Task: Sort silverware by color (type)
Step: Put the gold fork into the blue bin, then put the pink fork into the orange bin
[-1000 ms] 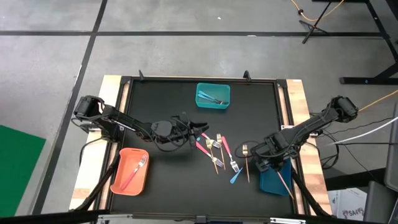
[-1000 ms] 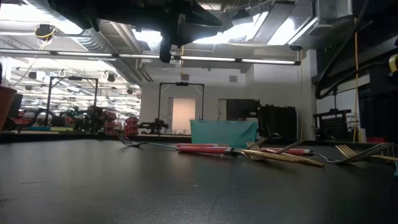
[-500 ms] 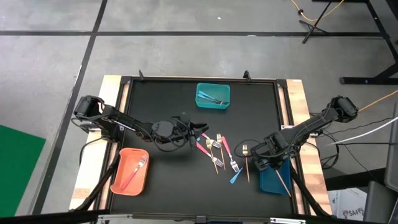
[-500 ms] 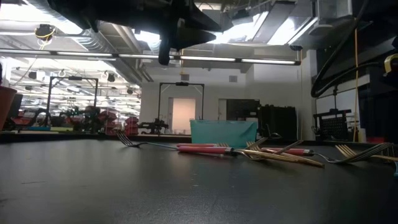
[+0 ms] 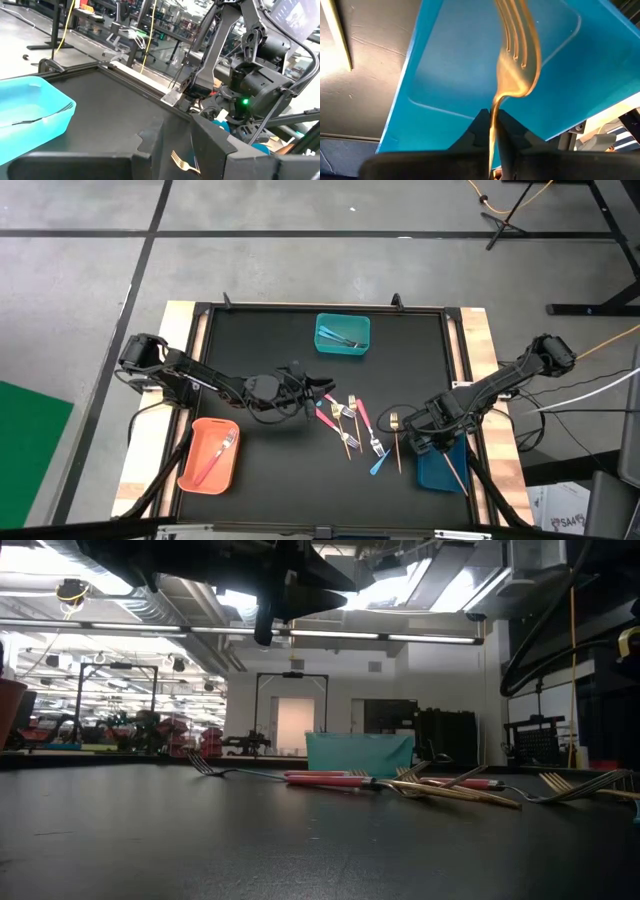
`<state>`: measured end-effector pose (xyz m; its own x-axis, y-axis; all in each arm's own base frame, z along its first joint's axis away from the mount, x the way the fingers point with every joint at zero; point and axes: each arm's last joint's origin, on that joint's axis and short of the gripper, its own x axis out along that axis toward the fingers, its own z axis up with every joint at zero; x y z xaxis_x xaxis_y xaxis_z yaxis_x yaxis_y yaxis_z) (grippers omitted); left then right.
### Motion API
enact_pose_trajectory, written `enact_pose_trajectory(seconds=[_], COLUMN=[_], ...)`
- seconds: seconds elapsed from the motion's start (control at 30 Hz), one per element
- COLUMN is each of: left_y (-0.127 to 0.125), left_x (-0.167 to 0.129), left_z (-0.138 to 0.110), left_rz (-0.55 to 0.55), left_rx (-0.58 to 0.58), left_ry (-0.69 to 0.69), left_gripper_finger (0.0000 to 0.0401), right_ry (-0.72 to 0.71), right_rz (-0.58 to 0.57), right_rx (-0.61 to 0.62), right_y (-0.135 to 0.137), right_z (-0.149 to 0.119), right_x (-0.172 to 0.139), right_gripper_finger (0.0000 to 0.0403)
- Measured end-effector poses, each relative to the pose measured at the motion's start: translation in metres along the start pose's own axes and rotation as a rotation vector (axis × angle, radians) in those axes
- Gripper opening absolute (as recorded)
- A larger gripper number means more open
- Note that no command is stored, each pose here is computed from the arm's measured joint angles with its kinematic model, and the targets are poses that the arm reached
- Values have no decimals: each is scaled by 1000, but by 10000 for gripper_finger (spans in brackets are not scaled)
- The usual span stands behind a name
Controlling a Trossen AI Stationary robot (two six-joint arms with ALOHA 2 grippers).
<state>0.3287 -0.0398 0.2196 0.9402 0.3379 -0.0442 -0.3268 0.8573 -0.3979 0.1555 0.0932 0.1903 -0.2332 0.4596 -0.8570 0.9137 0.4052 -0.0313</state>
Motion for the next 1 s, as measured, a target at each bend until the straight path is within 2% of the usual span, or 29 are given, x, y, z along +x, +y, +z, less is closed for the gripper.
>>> enact_pose_trajectory(seconds=[0.43,0.8,1.0], left_y=[0,0,0], left_x=[0,0,0], left_z=[0,0,0], left_rz=[0,0,0], left_rx=[0,0,0], left_ry=[0,0,0], left_gripper_finger=[91,91,91], right_ry=[1,45,-23], right_rz=[0,3,99], right_rx=[9,-2,-94], right_y=[0,0,5], right_z=[0,-2,-13], right_x=[0,-2,-22], right_gripper_finger=[93,99,99])
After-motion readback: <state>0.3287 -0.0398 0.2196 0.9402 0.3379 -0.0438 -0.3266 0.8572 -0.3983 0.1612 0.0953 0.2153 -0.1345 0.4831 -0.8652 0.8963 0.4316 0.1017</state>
